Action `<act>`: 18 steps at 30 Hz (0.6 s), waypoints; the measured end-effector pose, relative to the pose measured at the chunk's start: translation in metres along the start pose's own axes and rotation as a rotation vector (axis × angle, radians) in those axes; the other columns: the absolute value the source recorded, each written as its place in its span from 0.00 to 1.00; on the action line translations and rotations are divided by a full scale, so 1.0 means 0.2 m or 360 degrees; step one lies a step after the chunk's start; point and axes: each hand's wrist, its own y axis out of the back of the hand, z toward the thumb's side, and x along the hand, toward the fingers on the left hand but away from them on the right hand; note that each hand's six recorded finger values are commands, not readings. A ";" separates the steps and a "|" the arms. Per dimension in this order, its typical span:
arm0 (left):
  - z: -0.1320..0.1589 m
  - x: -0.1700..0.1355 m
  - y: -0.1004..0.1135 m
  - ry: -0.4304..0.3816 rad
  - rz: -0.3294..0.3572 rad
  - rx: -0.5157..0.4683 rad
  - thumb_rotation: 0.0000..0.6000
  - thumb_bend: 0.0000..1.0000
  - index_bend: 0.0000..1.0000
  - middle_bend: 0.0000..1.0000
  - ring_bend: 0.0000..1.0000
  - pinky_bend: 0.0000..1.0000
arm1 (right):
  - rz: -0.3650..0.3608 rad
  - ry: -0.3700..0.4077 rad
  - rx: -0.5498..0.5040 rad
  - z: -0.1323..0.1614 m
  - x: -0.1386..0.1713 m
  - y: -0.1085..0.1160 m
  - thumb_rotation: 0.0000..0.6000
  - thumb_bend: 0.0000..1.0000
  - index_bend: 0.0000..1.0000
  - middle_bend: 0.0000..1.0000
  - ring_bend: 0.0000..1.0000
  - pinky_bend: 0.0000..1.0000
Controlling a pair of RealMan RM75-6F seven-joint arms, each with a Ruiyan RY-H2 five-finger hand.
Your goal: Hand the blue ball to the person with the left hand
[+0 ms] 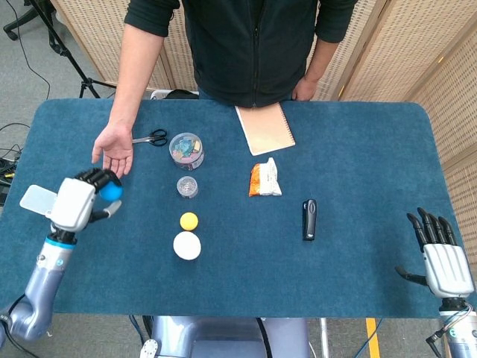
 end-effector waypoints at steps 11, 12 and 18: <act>-0.15 0.25 -0.06 0.0356 -0.0041 0.0079 1.00 0.36 0.64 0.52 0.40 0.53 | 0.0012 -0.0015 0.0037 0.00 -0.02 -0.02 1.00 0.00 0.00 0.00 0.00 0.00; -0.16 0.26 -0.08 0.0378 -0.0042 0.0066 1.00 0.36 0.64 0.52 0.40 0.53 | 0.0012 -0.0017 0.0038 0.00 -0.02 -0.03 1.00 0.00 0.00 0.00 0.00 0.00; -0.19 0.28 -0.16 0.0432 -0.0050 0.0018 1.00 0.30 0.46 0.19 0.11 0.31 | 0.0014 -0.0028 0.0038 -0.01 -0.02 -0.03 1.00 0.00 0.00 0.00 0.00 0.00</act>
